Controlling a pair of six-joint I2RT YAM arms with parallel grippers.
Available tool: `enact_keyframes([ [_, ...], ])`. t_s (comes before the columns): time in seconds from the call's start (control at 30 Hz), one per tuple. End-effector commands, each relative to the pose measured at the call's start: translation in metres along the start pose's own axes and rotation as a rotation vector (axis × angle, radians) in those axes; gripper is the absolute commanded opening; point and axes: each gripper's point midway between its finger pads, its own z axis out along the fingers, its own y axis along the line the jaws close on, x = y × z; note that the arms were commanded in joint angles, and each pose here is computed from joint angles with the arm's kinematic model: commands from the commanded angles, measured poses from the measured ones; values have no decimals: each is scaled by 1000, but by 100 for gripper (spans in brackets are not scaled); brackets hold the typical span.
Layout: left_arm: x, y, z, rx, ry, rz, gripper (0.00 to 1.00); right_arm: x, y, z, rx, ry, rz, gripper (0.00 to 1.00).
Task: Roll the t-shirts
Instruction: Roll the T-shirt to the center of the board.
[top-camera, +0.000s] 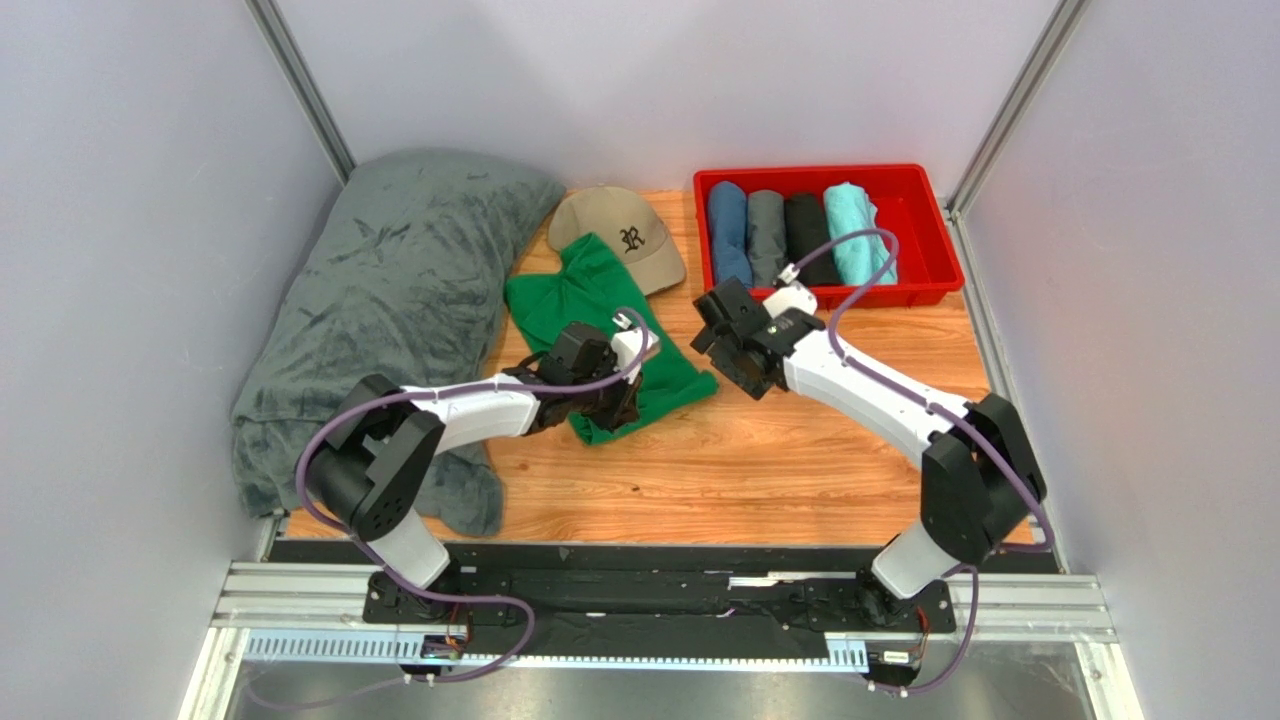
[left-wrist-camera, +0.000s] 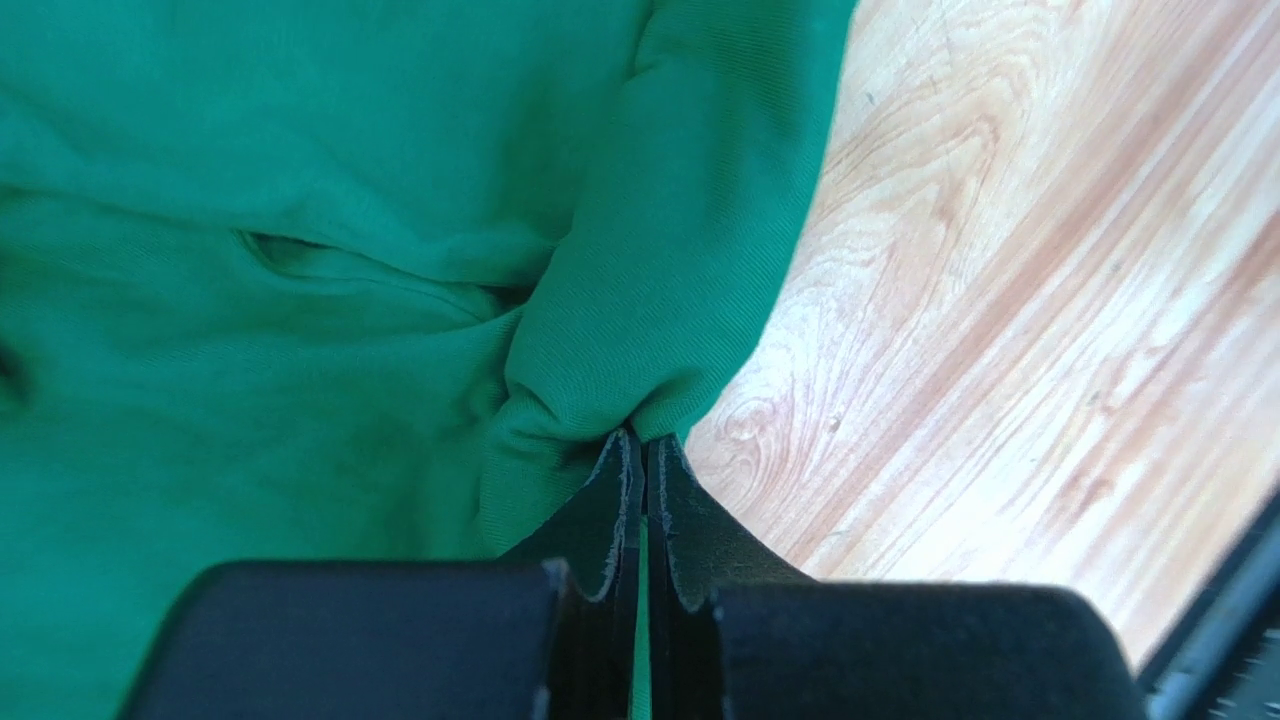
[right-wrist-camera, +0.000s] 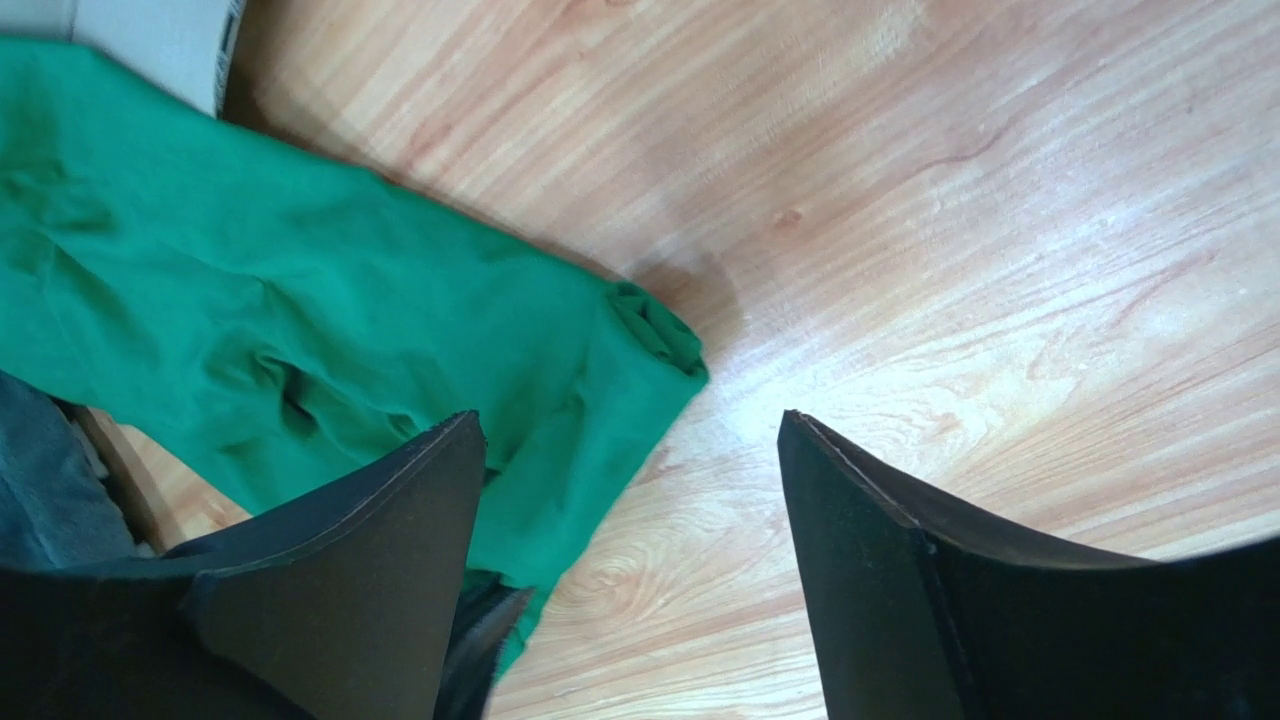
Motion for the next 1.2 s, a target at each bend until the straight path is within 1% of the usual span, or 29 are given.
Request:
enact_keyframes([
  [0.0,25,-2,-1,98,108,-200,0,10,25,-8,-161,-72,56,75],
  [0.13,30,5,-5,101,142,-305,0,36,14,-2,-153,-91,18,72],
  [0.23,34,9,-8,110,171,-384,0,52,13,3,-175,-88,39,67],
  [0.27,33,10,-8,113,177,-398,0,56,15,3,-187,-91,51,67],
  [0.33,36,11,-9,119,189,-435,0,56,17,4,-200,-119,61,65],
  [0.43,36,14,-10,112,192,-457,0,55,15,-4,-200,-178,68,60],
  [0.5,35,15,-9,112,193,-473,0,57,13,-10,-210,-206,70,60],
  [0.57,33,16,-9,112,194,-485,0,58,12,-11,-219,-205,82,59],
  [0.63,32,17,-9,113,197,-496,0,63,6,-6,-214,-194,89,53],
  [0.73,32,17,-10,113,198,-508,0,67,0,-4,-219,-196,99,49],
  [0.9,29,17,-14,107,197,-527,0,70,-1,-1,-243,-205,101,48],
  [1.17,24,17,-22,109,186,-555,0,76,25,9,-259,-214,45,48],
])
